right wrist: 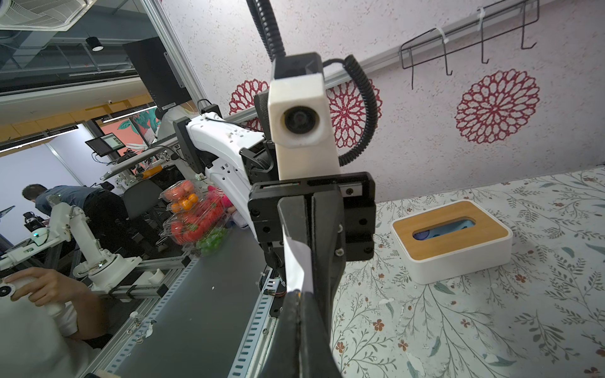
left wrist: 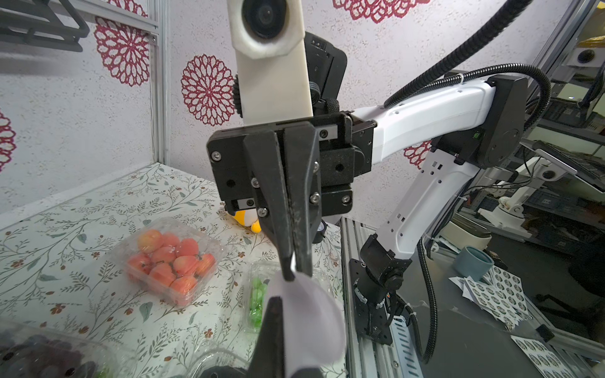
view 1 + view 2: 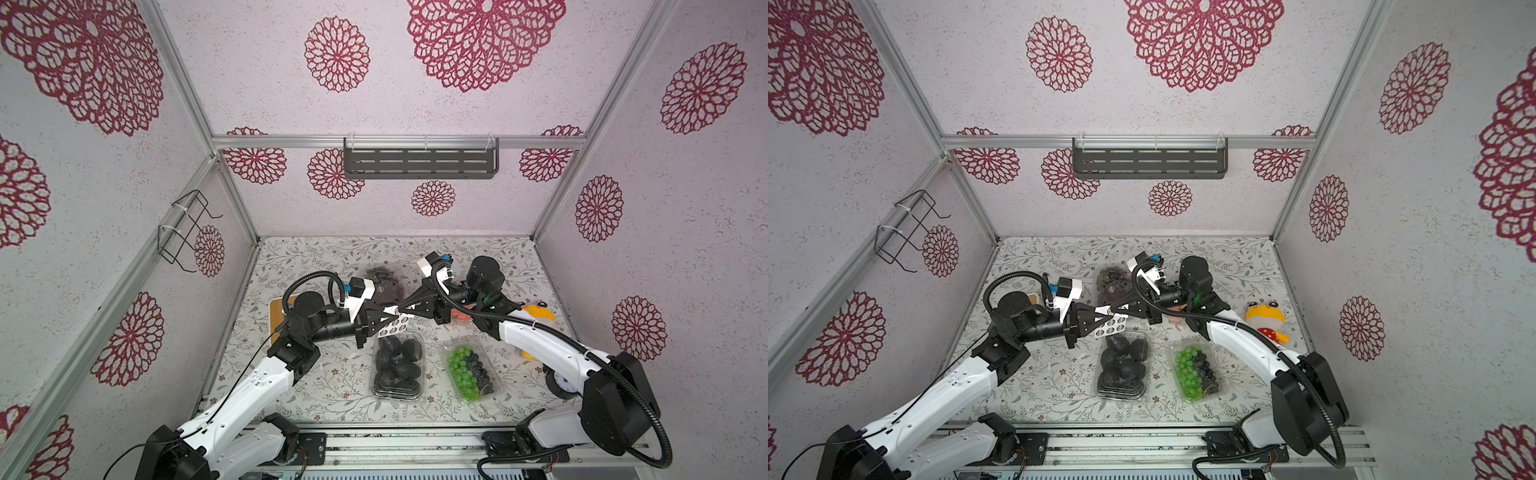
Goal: Label fruit boxes
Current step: Adjust the label sticker.
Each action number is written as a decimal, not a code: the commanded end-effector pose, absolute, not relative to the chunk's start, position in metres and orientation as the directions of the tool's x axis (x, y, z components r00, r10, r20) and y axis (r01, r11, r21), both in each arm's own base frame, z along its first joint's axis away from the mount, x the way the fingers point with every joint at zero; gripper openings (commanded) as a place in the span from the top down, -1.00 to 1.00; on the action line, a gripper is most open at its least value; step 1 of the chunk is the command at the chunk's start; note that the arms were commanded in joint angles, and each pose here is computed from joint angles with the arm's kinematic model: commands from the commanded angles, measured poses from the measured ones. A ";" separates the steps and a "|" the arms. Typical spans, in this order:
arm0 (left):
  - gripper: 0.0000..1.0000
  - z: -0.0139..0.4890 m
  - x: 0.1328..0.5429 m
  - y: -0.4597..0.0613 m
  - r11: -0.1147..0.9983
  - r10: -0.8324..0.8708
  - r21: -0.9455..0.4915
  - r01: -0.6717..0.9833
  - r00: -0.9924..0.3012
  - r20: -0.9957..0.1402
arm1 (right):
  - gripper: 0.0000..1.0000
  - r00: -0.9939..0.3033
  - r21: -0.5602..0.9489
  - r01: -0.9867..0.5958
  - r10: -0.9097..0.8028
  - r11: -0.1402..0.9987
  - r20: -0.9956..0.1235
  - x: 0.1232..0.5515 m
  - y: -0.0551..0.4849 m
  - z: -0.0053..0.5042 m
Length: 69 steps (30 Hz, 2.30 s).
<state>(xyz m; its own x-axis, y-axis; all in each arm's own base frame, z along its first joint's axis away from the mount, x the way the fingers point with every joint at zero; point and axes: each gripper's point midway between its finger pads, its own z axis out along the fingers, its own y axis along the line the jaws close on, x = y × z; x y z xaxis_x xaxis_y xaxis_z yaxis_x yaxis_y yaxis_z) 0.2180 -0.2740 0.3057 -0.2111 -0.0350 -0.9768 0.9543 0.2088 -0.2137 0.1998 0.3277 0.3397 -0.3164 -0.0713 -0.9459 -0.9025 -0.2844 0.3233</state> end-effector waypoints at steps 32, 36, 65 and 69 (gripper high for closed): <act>1.00 0.307 0.221 -0.270 0.261 -0.009 -0.161 0.952 -0.164 -0.986 | 1.00 -0.259 0.266 -0.905 -0.067 -0.331 -0.964 0.182 0.323 0.346; 1.00 0.306 0.222 -0.270 0.265 -0.006 -0.170 0.949 -0.175 -0.985 | 1.00 -0.253 0.260 -0.906 -0.063 -0.333 -0.965 0.179 0.322 0.348; 0.18 0.301 0.214 -0.263 0.268 0.002 -0.132 0.955 -0.137 -0.991 | 1.00 -0.233 0.237 -0.950 -0.042 -0.205 -0.971 0.198 0.325 0.352; 0.17 0.303 0.209 -0.259 0.273 -0.008 -0.111 0.956 -0.113 -0.994 | 1.00 -0.228 0.231 -0.954 -0.037 -0.192 -0.973 0.199 0.323 0.352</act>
